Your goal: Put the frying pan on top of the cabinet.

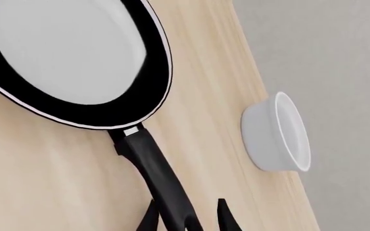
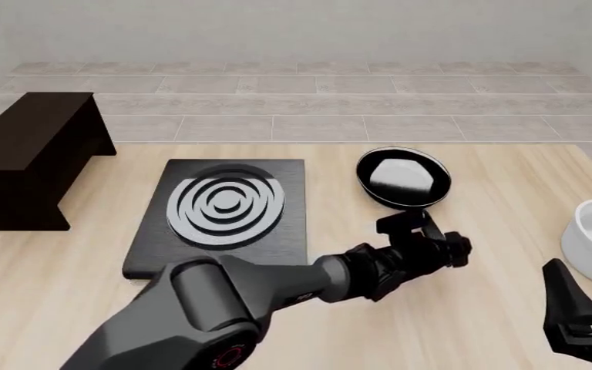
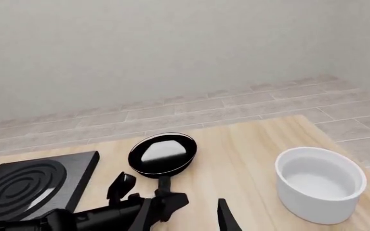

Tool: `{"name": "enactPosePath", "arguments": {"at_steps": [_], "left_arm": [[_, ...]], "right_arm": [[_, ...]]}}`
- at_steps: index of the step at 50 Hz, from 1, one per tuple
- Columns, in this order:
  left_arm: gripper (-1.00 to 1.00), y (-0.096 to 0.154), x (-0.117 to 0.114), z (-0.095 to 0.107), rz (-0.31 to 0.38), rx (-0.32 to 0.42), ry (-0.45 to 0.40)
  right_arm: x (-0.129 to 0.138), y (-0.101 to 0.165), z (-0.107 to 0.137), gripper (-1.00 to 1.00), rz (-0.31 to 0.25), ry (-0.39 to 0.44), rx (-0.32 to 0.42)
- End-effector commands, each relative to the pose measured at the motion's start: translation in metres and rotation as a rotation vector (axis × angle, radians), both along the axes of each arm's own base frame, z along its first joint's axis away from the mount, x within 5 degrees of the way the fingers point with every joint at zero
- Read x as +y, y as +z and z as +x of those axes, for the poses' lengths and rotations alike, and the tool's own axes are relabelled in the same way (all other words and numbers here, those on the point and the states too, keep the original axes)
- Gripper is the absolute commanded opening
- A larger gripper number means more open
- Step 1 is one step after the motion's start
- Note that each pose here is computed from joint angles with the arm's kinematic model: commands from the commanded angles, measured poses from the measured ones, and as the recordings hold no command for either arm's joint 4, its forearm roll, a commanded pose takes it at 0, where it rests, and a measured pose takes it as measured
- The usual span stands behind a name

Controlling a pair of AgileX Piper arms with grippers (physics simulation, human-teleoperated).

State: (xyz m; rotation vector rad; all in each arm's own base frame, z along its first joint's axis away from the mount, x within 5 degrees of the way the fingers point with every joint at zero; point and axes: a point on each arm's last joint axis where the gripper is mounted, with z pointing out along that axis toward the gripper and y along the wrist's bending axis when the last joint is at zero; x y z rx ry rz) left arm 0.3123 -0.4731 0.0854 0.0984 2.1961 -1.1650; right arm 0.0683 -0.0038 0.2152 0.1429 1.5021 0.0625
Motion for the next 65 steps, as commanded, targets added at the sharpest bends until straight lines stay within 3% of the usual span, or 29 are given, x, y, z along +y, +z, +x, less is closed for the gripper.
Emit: {"name": "enactPosePath", "arguments": {"at_steps": [1,28,29,48,57,65], "left_arm": [[1.0,-0.03,0.003,0.009,0.05,0.045,0.023],[1.0,-0.03,0.012,0.036,0.054,0.041,0.065],[-1.0,-0.031,0.018,0.046,0.063,0.041,0.083],[-1.0,-0.025,0.022,0.043,0.061,0.025,0.077],[-1.0,0.002,0.037,0.047,0.041,-0.045,0.08],[-1.0,0.015,0.048,0.043,0.004,-0.038,0.1]], "right_arm": [[0.0,0.0,0.001,1.0,0.005,-0.001,0.001],[0.0,0.0,0.002,1.0,0.011,-0.002,0.004],[0.0,0.0,0.002,1.0,0.011,-0.002,0.004],[0.0,0.0,0.002,1.0,0.013,-0.004,0.006],[0.0,0.0,0.002,1.0,0.009,-0.002,0.005],[0.0,0.0,0.002,1.0,0.004,0.0,0.004]]}}
